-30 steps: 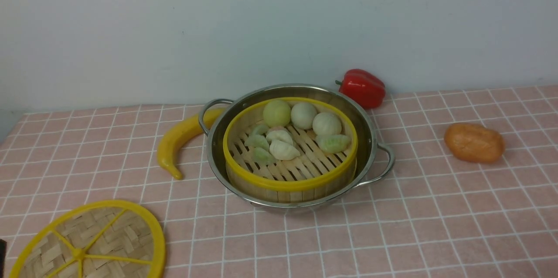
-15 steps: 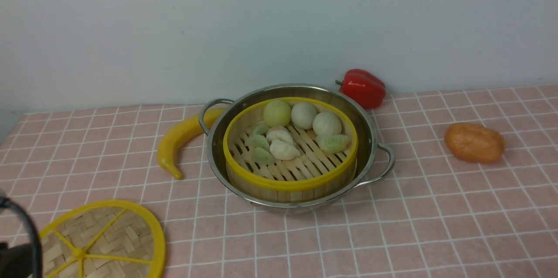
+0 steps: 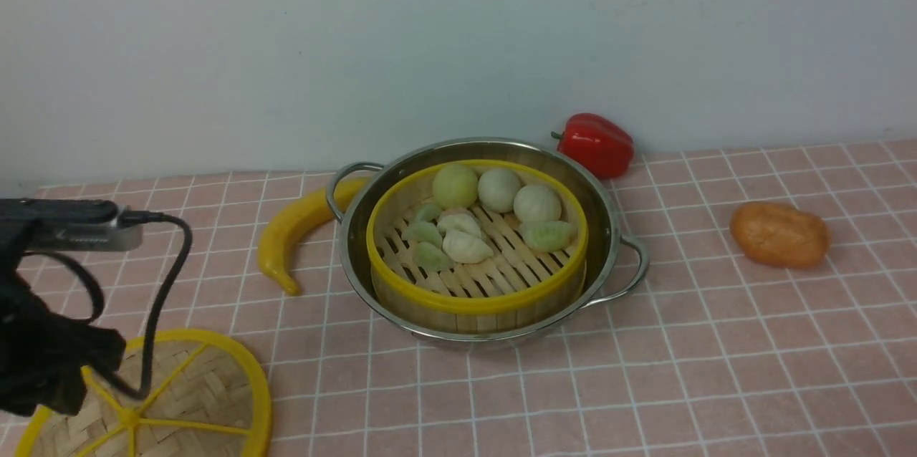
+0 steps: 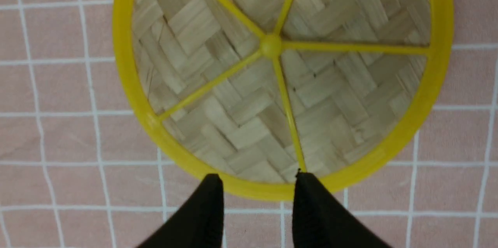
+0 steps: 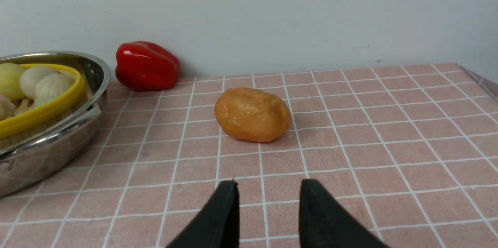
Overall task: Place the steamer in the pot on the pink tablecloth, and put the lid on the steamer.
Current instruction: 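Grasp the bamboo steamer lid lying on the table by its centre knob, then place the yellow bamboo steamer lid onto the steamer in the pot with the left gripper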
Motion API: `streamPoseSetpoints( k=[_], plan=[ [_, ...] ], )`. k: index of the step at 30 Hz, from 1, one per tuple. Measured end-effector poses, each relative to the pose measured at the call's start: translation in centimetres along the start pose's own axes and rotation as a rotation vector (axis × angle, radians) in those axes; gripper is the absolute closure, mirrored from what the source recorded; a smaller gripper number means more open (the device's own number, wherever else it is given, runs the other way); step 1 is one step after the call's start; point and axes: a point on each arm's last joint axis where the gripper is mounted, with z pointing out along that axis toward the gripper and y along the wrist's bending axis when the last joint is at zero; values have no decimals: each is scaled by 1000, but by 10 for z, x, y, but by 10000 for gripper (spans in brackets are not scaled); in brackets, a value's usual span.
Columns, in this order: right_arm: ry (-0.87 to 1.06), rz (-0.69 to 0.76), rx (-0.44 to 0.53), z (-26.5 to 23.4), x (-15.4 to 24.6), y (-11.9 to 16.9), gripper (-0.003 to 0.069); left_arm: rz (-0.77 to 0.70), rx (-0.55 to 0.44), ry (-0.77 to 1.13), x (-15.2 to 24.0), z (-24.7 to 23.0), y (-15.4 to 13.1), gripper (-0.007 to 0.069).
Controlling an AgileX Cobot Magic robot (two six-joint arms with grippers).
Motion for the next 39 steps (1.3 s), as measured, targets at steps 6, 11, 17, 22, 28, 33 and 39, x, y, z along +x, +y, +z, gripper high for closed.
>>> streamPoseSetpoints(
  k=[6, 11, 17, 22, 28, 33, 39],
  plan=[
    [0, 0, 0, 0, 0, 0, 419, 3, 21, 103, -26, 45, -3, 382],
    [0, 0, 0, 0, 0, 0, 419, 3, 37, 151, -38, 79, -6, 382],
    [0, 0, 0, 0, 0, 0, 419, -1, 42, 187, -41, 96, -7, 386],
    [0, 0, 0, 0, 0, 0, 419, -5, 41, 200, -41, 95, -7, 495],
    [0, 0, 0, 0, 0, 0, 419, 18, 43, 212, -49, 82, -5, 509],
    [0, 0, 0, 0, 0, 0, 419, 63, 44, 46, -73, 30, -1, 509],
    [0, 0, 0, 0, 0, 0, 419, 289, 132, -318, -104, -83, -22, 509]
  ],
)
